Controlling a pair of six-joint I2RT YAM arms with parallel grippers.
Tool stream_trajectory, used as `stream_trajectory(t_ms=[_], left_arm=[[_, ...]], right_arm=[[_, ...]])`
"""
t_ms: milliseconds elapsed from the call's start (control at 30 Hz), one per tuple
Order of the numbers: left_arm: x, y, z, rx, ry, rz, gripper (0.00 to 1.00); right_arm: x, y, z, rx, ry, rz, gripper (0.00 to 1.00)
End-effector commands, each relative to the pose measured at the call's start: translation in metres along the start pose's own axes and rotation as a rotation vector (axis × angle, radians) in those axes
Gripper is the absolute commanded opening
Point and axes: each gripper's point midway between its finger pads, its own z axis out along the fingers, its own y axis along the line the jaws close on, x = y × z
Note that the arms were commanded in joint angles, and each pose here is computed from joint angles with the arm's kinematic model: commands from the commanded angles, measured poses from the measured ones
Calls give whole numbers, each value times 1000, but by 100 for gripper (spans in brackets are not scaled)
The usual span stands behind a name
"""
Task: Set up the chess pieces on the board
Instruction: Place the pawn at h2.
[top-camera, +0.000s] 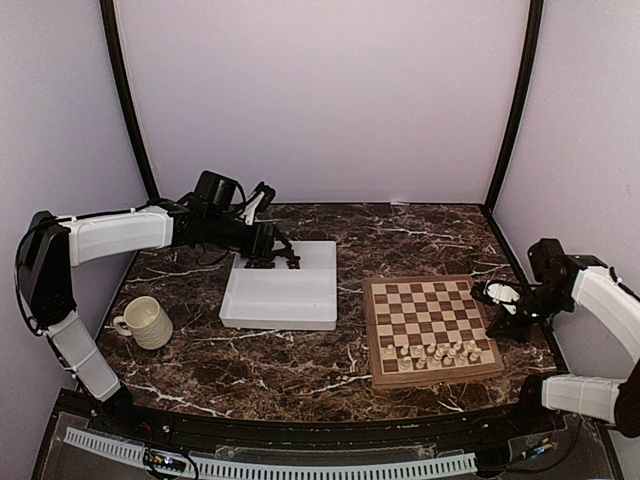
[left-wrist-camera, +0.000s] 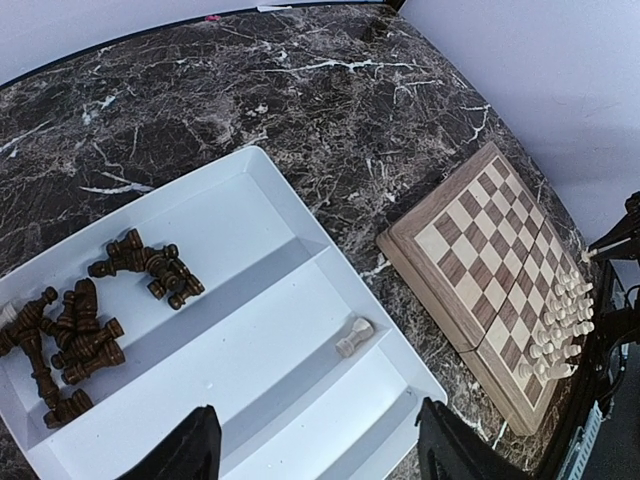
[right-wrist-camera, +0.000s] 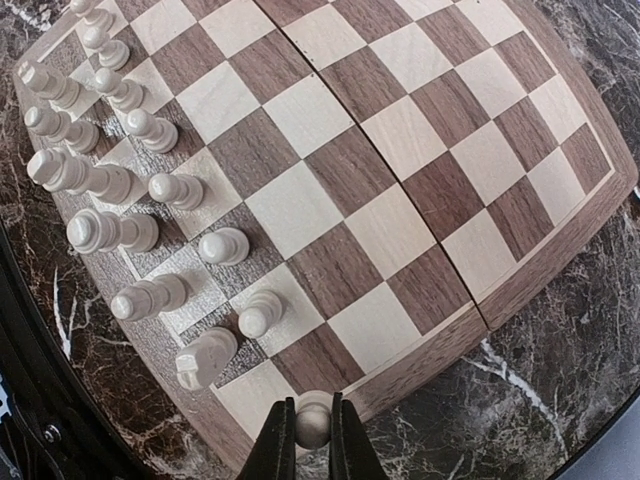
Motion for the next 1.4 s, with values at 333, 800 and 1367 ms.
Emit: stream_trajectory(t_ms=[333, 800, 1367], left_arm=[[-17, -10, -16, 4, -36, 24, 68], [-14, -7, -12, -2, -19, 12, 68], [-12, -9, -10, 15, -4, 5, 67]], right_arm=[[9, 8, 17, -101, 44, -15, 9], [3, 4, 31, -83, 53, -54, 10], [9, 5, 35, -89, 95, -48, 10]])
